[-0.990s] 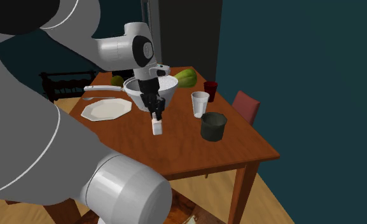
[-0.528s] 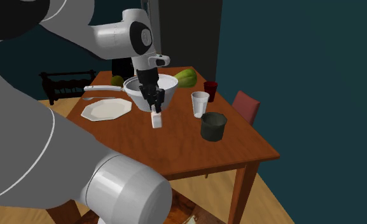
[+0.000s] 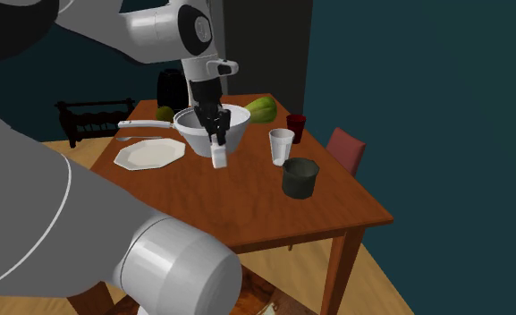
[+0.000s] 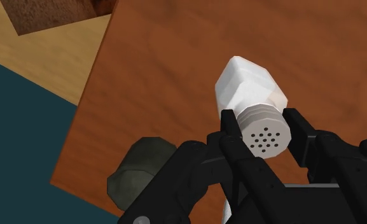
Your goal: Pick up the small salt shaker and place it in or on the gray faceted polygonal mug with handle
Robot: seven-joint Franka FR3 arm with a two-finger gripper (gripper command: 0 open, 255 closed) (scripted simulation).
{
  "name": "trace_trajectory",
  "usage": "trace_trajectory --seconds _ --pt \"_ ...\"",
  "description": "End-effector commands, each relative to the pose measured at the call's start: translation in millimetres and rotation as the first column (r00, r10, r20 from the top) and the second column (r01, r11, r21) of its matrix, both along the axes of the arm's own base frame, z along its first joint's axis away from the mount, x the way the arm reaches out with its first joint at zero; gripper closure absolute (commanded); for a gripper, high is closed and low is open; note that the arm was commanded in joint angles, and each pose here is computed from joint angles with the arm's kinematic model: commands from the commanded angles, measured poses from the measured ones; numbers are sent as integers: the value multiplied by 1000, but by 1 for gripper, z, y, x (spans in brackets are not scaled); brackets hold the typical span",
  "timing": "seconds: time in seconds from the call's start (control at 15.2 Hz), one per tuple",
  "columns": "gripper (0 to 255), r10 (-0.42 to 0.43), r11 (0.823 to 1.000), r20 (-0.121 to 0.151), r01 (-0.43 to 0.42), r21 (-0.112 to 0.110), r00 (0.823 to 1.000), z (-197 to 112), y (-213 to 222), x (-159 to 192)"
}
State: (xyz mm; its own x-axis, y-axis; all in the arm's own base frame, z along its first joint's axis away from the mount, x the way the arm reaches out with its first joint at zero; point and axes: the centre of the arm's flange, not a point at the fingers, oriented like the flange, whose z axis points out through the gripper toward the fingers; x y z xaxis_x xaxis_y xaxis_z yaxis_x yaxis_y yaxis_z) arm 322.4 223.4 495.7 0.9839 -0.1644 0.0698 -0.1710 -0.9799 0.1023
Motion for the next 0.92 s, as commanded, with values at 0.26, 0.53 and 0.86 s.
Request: trace_trajectory --seconds 0.26,0.53,0.86 --pt "255 0 1000 0 0 0 1000 32 0 0" --pt "255 0 1000 0 0 0 1000 44 -18 19" --pt "255 0 1000 0 0 0 1000 54 -61 68"
